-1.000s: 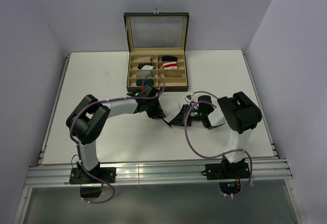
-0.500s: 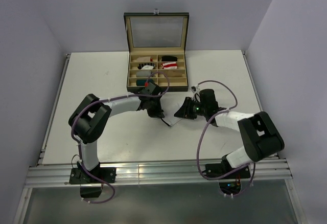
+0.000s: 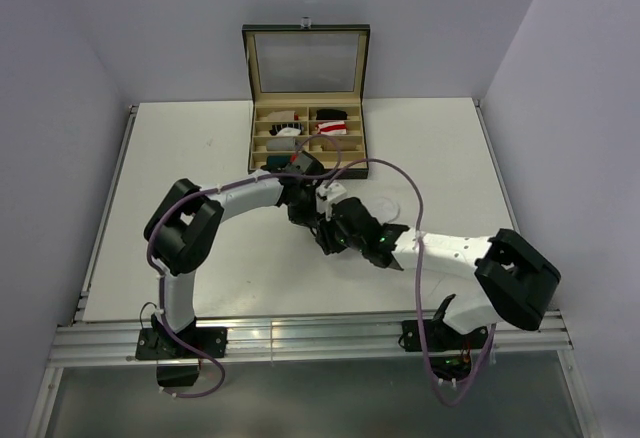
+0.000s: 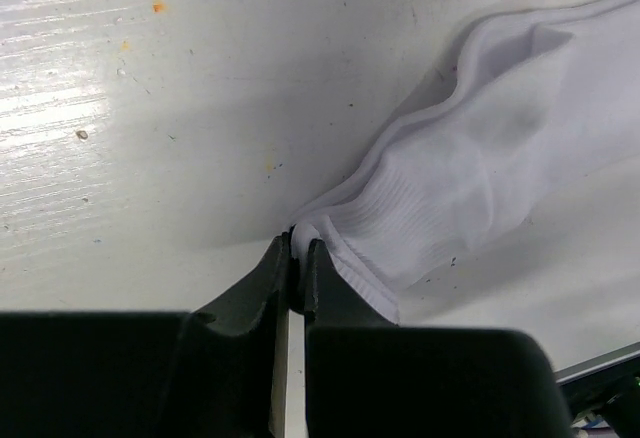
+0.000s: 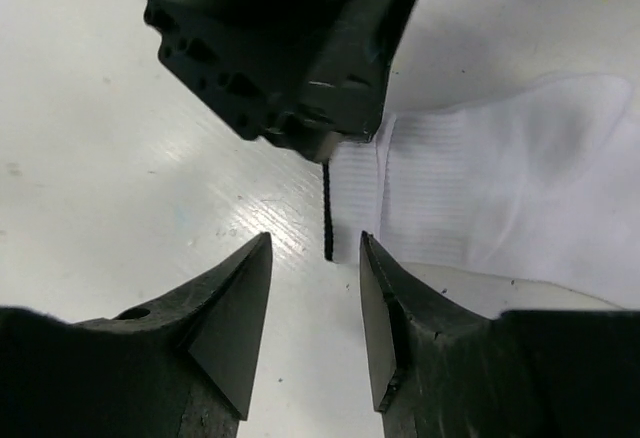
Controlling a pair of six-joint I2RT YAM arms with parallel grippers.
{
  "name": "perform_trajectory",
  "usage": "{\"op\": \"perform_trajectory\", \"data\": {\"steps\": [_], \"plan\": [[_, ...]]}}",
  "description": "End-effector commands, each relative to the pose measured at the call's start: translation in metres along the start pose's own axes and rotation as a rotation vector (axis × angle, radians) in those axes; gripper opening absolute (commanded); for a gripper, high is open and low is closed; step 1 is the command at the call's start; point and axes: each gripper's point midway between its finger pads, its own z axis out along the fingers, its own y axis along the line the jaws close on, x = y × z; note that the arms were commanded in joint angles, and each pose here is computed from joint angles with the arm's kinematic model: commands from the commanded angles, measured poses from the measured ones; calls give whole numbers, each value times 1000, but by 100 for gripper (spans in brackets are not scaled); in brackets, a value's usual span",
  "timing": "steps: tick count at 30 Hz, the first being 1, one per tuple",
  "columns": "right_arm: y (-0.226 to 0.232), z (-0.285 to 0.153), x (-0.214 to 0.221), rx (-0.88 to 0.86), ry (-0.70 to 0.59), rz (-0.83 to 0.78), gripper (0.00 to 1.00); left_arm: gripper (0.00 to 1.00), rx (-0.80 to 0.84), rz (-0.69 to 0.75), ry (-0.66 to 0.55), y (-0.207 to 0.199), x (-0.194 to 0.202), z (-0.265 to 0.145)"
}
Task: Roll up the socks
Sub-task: Roll the sock at the center of the board.
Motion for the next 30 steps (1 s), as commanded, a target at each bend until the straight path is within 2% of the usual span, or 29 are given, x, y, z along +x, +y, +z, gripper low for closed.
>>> {"op": "perform_trajectory", "data": {"steps": [1, 11, 18, 21, 24, 25, 26, 30], "plan": [[0, 6, -24, 148, -69, -152, 48, 1, -75, 43, 45, 18, 10, 5], [6, 31, 0, 276, 9, -323, 48, 0, -59, 39, 55, 14, 11, 7], [-7, 37, 23, 341, 87, -348, 43, 1, -53, 41, 58, 14, 11, 7], [-7, 38, 28, 334, 99, -344, 34, 1, -58, 32, 61, 17, 12, 8], [-9, 40, 35, 342, 118, -343, 15, 1, -39, 8, 58, 19, 11, 7], [-12, 41, 38, 346, 126, -340, 5, 1, -31, 0, 54, 20, 10, 5], [-13, 41, 40, 344, 133, -329, 1, 1, -28, -14, 49, 20, 9, 3], [-15, 38, 55, 245, 176, -227, 0, 9, 18, -55, 24, 18, 4, -5]]}}
